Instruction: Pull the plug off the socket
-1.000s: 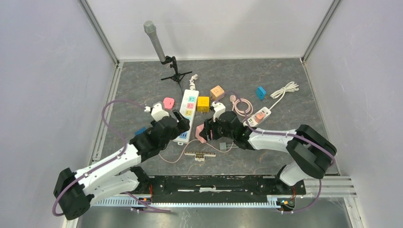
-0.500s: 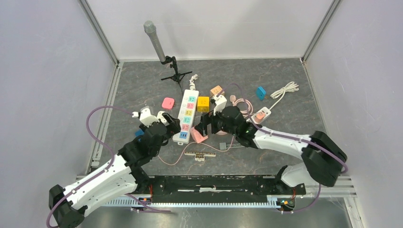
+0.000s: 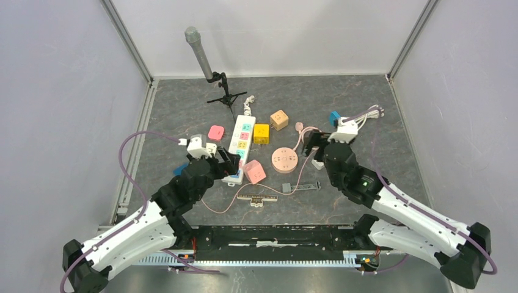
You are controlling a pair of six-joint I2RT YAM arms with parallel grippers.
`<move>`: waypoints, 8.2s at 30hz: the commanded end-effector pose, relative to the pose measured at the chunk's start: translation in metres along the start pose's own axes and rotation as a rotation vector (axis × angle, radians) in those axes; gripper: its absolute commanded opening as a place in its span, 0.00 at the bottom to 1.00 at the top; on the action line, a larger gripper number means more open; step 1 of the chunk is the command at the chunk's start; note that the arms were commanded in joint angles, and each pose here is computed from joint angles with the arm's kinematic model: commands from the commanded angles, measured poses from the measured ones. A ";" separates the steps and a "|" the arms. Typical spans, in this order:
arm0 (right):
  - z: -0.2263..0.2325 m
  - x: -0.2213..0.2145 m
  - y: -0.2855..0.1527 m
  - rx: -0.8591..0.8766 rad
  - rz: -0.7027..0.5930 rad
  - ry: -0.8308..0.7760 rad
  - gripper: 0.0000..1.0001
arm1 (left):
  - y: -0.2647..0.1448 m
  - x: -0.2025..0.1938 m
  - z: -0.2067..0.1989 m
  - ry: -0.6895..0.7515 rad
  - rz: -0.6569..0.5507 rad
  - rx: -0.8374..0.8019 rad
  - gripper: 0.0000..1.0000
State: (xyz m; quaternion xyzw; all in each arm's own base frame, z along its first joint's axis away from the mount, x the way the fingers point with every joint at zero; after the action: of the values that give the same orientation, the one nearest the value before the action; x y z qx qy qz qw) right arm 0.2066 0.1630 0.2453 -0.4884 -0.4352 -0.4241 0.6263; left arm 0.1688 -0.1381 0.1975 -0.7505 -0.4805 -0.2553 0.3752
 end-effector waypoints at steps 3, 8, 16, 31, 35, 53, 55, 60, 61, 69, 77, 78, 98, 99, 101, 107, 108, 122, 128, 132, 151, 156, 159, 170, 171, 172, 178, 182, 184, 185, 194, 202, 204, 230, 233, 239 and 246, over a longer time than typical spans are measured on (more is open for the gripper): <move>-0.084 -0.036 -0.013 -0.443 0.084 -0.055 0.95 | 0.006 0.004 -0.025 0.045 0.048 -0.106 1.00; -0.096 -0.031 0.000 -0.440 0.135 -0.060 0.95 | 0.015 0.009 -0.040 0.077 0.071 -0.099 1.00; -0.104 -0.044 0.028 -0.380 0.214 -0.011 0.96 | 0.036 -0.004 -0.057 0.120 0.162 -0.123 1.00; -0.118 -0.069 0.048 -0.322 0.256 -0.007 0.77 | 0.096 -0.050 -0.091 0.144 0.386 -0.171 1.00; -0.117 -0.079 0.055 -0.284 0.269 -0.042 0.77 | 0.124 -0.067 -0.109 0.121 0.449 -0.204 0.93; -0.124 -0.105 0.064 -0.257 0.186 -0.094 0.50 | 0.194 -0.133 -0.142 -0.058 0.624 -0.333 0.72; -0.124 -0.105 0.065 -0.261 0.172 -0.088 0.52 | 0.198 -0.136 -0.146 -0.067 0.639 -0.350 0.70; -0.127 -0.104 0.071 -0.297 0.186 -0.104 0.61 | 0.206 -0.142 -0.154 -0.074 0.668 -0.374 0.69; -0.127 -0.104 0.072 -0.301 0.184 -0.111 0.58 | 0.208 -0.146 -0.154 -0.074 0.682 -0.375 0.69; -0.123 -0.109 0.070 -0.271 0.209 -0.086 0.23 | 0.212 -0.171 -0.151 -0.074 0.796 -0.392 0.63; -0.114 -0.128 0.055 -0.237 0.315 0.027 0.13 | 0.205 -0.194 -0.160 -0.048 0.867 -0.402 0.63; -0.112 -0.128 0.054 -0.235 0.322 0.030 0.13 | 0.204 -0.197 -0.161 -0.044 0.875 -0.395 0.63; -0.096 -0.114 0.039 -0.168 0.332 0.028 0.00 | 0.193 -0.250 -0.100 0.179 0.880 -0.042 0.33; -0.094 -0.114 0.039 -0.156 0.328 0.029 0.00 | 0.193 -0.251 -0.097 0.179 0.880 -0.031 0.32; -0.092 -0.117 0.040 -0.129 0.323 0.033 0.00 | 0.192 -0.253 -0.093 0.183 0.881 -0.020 0.32; -0.089 -0.130 0.045 -0.070 0.316 0.003 0.00 | 0.192 -0.256 -0.088 0.198 0.890 -0.001 0.32; -0.091 -0.132 0.045 -0.085 0.319 -0.015 0.00 | 0.191 -0.256 -0.089 0.198 0.895 -0.005 0.32; -0.108 -0.108 0.040 -0.269 0.268 -0.050 0.40 | 0.192 -0.252 -0.100 0.179 0.900 -0.037 0.42; -0.114 -0.096 0.043 -0.323 0.214 -0.099 0.64 | 0.192 -0.253 -0.100 0.175 0.907 -0.038 0.44; -0.116 -0.089 0.049 -0.333 0.165 -0.144 0.66 | 0.191 -0.254 -0.099 0.172 0.915 -0.039 0.44; -0.123 -0.101 0.053 -0.356 0.161 -0.202 0.05 | 0.190 -0.256 -0.102 0.157 0.929 -0.056 0.45; -0.122 -0.099 0.048 -0.336 0.139 -0.182 0.00 | 0.190 -0.257 -0.099 0.165 0.931 -0.053 0.43; -0.120 -0.092 0.044 -0.316 0.098 -0.151 0.00 | 0.190 -0.259 -0.096 0.169 0.936 -0.042 0.43; -0.116 -0.102 0.040 -0.297 0.095 -0.161 0.00 | 0.191 -0.261 -0.094 0.171 0.943 -0.024 0.42; -0.116 -0.101 0.039 -0.303 0.091 -0.156 0.00 | 0.191 -0.261 -0.094 0.172 0.942 -0.022 0.42; -0.116 -0.099 0.039 -0.304 0.091 -0.158 0.00 | 0.191 -0.261 -0.094 0.172 0.944 -0.022 0.42; -0.116 -0.103 0.042 -0.303 0.127 -0.187 0.37 | 0.191 -0.261 -0.095 0.169 0.946 -0.024 0.42; -0.117 -0.105 0.047 -0.314 0.139 -0.211 0.57 | 0.191 -0.261 -0.094 0.170 0.947 -0.022 0.42; -0.118 -0.103 0.050 -0.322 0.128 -0.222 0.63 | 0.191 -0.261 -0.094 0.170 0.949 -0.022 0.42; -0.119 -0.102 0.051 -0.328 0.126 -0.233 0.64 | 0.191 -0.261 -0.095 0.169 0.950 -0.025 0.42; -0.123 -0.101 0.064 -0.353 0.096 -0.285 0.55 | 0.191 -0.262 -0.096 0.169 0.955 -0.030 0.42; -0.123 -0.100 0.062 -0.358 0.090 -0.266 0.07 | 0.192 -0.262 -0.095 0.170 0.958 -0.027 0.42; -0.122 -0.098 0.060 -0.355 0.083 -0.257 0.00 | 0.192 -0.262 -0.095 0.172 0.958 -0.027 0.42; -0.115 -0.066 0.041 -0.299 0.024 -0.192 0.00 | 0.184 -0.195 -0.145 0.170 0.870 -0.098 0.50; -0.114 -0.066 0.038 -0.293 0.049 -0.185 0.00 | 0.179 -0.170 -0.158 0.173 0.813 -0.120 0.57; -0.118 -0.065 0.030 -0.357 0.134 -0.170 0.00 | 0.166 -0.135 -0.162 0.172 0.722 -0.111 0.66; -0.143 -0.084 0.024 -0.572 0.269 -0.204 0.00 | 0.140 -0.099 -0.155 0.168 0.600 -0.087 0.71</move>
State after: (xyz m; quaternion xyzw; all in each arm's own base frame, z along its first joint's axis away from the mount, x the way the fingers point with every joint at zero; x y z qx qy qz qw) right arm 0.2302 0.0529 0.1434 -0.6890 -0.3486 -0.3851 0.5055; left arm 0.2535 -0.3725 0.1414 -0.8675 -0.1501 -0.1786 0.4394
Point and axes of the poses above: each gripper's point midway between its finger pads, its own y axis out along the fingers, its own z axis along the line the jaws close on, x = y × z, the point moved 7 cm from there along -y, back along the fingers, and after that the axes turned 8 degrees about -y, right-handed, at the moved point
